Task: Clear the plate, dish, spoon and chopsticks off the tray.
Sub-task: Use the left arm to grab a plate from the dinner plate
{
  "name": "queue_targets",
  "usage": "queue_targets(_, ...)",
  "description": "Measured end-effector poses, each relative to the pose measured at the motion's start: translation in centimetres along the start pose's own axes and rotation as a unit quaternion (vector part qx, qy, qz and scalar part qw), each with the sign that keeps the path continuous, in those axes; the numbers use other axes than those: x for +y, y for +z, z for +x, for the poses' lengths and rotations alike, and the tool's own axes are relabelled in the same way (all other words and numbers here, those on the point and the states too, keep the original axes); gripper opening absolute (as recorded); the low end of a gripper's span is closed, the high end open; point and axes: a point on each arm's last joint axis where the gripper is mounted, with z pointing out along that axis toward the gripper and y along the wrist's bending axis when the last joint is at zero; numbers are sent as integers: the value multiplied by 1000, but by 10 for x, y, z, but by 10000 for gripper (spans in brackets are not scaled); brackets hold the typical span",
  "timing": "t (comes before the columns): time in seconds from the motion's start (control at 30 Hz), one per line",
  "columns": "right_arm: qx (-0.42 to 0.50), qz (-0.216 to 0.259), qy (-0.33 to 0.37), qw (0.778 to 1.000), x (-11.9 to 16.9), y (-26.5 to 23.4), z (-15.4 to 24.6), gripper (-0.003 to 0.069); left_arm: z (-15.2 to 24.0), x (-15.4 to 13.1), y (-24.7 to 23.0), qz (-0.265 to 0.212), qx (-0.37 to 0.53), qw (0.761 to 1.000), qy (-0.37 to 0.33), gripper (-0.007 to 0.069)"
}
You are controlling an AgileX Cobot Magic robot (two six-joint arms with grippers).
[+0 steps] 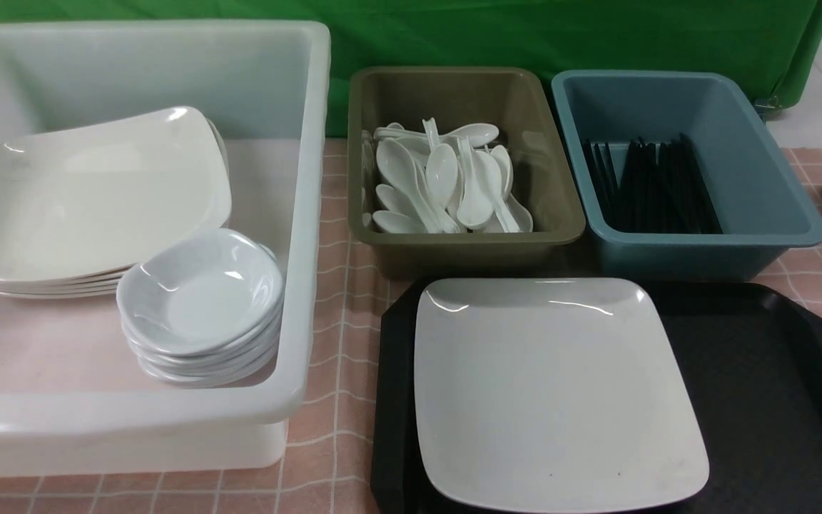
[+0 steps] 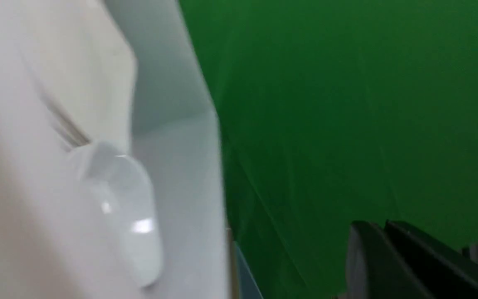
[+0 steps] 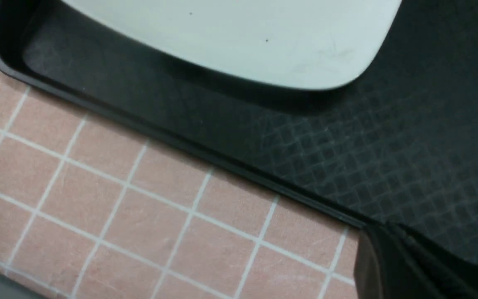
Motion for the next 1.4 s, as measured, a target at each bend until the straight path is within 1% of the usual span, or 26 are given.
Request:
queue_targets(0.1, -2, 6, -25, 1000, -1, 0, 0, 30, -10, -46, 3, 7, 62, 996, 63, 20)
queue_targets(0.17, -5, 9, -38, 999, -2, 0, -1, 30, -15, -80, 20, -19, 158, 981, 115, 20)
queue_targets(0.2, -5, 9, -39, 999, -2, 0, -1, 30, -13, -81, 21, -25, 178, 976, 119, 20)
queue_targets(0.23, -5, 10, -43, 999, -2, 0, -1, 30, -15, -93, 37, -44, 243, 958, 146, 20)
queue_targets(0.27, -5, 10, -44, 999, -2, 0, -1, 30, -14, -99, 49, -57, 297, 940, 161, 20)
queue_targets(0.3, -5, 10, -45, 999, -2, 0, -1, 30, -12, -102, 63, -70, 364, 913, 170, 20)
queue_targets(0.33, -5, 10, -45, 999, -2, 0, -1, 30, -12, -103, 75, -73, 393, 901, 170, 20)
queue_targets(0.4, -5, 10, -45, 999, -2, 0, -1, 30, -6, -100, 100, -69, 475, 864, 150, 20)
queue_targets(0.43, -5, 10, -45, 999, -2, 0, -1, 30, -5, -99, 105, -71, 483, 860, 145, 20)
queue_targets(0.5, -5, 10, -45, 999, -2, 0, -1, 30, 8, -89, 129, -64, 542, 830, 115, 20)
queue_targets(0.53, -5, 10, -45, 999, -2, 0, -1, 30, 10, -88, 130, -62, 549, 826, 115, 20)
queue_targets(0.57, -5, 10, -45, 999, -2, 0, -1, 30, 23, -82, 139, -69, 577, 807, 109, 20)
queue_targets(0.67, -5, 10, -45, 999, -2, 0, -1, 30, 64, -76, 148, -109, 625, 766, 108, 21)
queue_targets(0.77, -5, 10, -44, 999, -2, 0, -1, 30, 108, -72, 145, -148, 658, 724, 144, 32)
queue_targets(0.8, -5, 10, -44, 999, -2, 0, -1, 30, 118, -70, 145, -155, 659, 719, 157, 39)
queue_targets(0.83, -5, 10, -44, 999, -2, 0, -1, 31, 138, -68, 142, -169, 668, 705, 168, 53)
queue_targets(0.87, -5, 10, -44, 999, -2, 0, -1, 31, 141, -67, 142, -174, 665, 706, 171, 56)
queue_targets(0.9, -5, 10, -44, 999, -2, 0, -1, 32, 167, -60, 138, -192, 674, 688, 189, 88)
queue_targets(0.93, -5, 10, -44, 999, -2, 0, -1, 32, 170, -59, 138, -194, 674, 687, 190, 88)
queue_targets(0.97, -5, 10, -44, 999, -2, 0, -1, 32, 186, -52, 137, -213, 677, 676, 197, 121)
queue_targets(1.07, -5, 10, -44, 999, -2, 0, -1, 32, 215, -33, 142, -254, 686, 651, 203, 217)
queue_targets(1.17, -5, 10, -43, 999, -2, 0, -1, 36, 232, -19, 152, -275, 687, 638, 212, 314)
queue_targets(1.23, -5, 10, -43, 999, -2, 0, -1, 37, 240, -16, 158, -278, 687, 636, 215, 363)
queue_targets(1.27, -5, 10, -43, 999, -2, 0, -1, 37, 241, -16, 159, -278, 687, 636, 215, 368)
queue_targets(1.3, -5, 10, -43, 999, -2, 0, -1, 39, 246, -16, 165, -276, 683, 639, 220, 404)
queue_targets(1.4, -5, 10, -43, 999, -2, 0, -1, 41, 252, -14, 172, -279, 676, 643, 227, 427)
